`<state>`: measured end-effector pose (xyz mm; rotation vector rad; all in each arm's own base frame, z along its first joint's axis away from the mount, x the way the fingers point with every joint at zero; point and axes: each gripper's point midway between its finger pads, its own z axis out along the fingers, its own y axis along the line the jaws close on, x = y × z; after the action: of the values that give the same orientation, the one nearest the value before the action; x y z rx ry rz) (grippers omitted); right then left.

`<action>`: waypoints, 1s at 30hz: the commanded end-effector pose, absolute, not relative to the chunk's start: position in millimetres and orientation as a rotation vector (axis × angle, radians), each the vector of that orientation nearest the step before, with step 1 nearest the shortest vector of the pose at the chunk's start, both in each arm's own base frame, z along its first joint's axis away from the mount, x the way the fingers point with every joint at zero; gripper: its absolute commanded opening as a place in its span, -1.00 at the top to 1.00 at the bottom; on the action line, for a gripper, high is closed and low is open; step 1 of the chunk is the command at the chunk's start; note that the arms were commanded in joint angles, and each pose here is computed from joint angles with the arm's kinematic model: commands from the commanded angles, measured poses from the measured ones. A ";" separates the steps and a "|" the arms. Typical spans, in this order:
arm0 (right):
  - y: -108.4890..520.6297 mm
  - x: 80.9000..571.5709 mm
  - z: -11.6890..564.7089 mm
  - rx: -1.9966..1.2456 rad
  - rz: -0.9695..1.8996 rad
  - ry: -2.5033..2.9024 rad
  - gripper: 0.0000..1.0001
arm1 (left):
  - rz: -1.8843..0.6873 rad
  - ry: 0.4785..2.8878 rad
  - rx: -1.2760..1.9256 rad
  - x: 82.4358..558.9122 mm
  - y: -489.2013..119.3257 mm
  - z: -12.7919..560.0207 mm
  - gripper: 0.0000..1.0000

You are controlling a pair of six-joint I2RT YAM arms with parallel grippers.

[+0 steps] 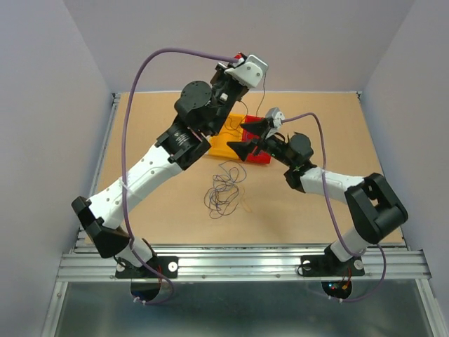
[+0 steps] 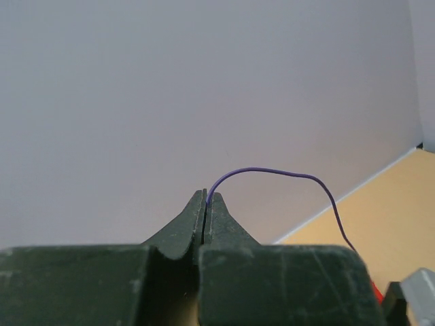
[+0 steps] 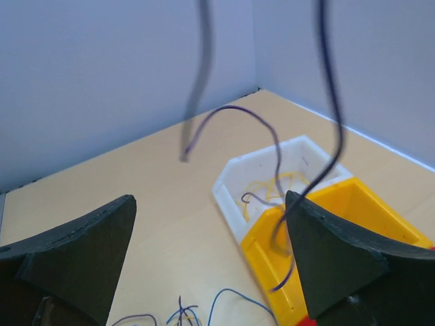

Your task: Untangle the cables

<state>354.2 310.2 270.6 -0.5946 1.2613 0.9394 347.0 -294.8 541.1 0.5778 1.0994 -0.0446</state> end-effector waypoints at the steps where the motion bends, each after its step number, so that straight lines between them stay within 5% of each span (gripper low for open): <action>1: 321.9 369.5 322.1 -0.568 0.936 1.086 -0.86 | -0.069 1.168 0.453 366.6 -281.7 537.2 1.00; 13: 340.0 433.1 267.9 -0.452 0.897 1.222 -0.75 | -0.095 1.334 0.444 462.9 -265.4 463.0 1.00; 19: 319.7 459.0 253.2 -0.276 0.797 1.284 -0.17 | -0.217 1.387 0.460 476.3 -260.4 453.6 1.00; 30: 305.1 462.4 237.0 -0.218 0.727 1.327 0.37 | -0.492 1.513 0.532 495.4 -254.4 397.4 1.00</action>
<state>462.7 309.8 211.7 -0.2602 1.4103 0.7498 501.5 -243.2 386.1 0.5023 1.5454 -0.3141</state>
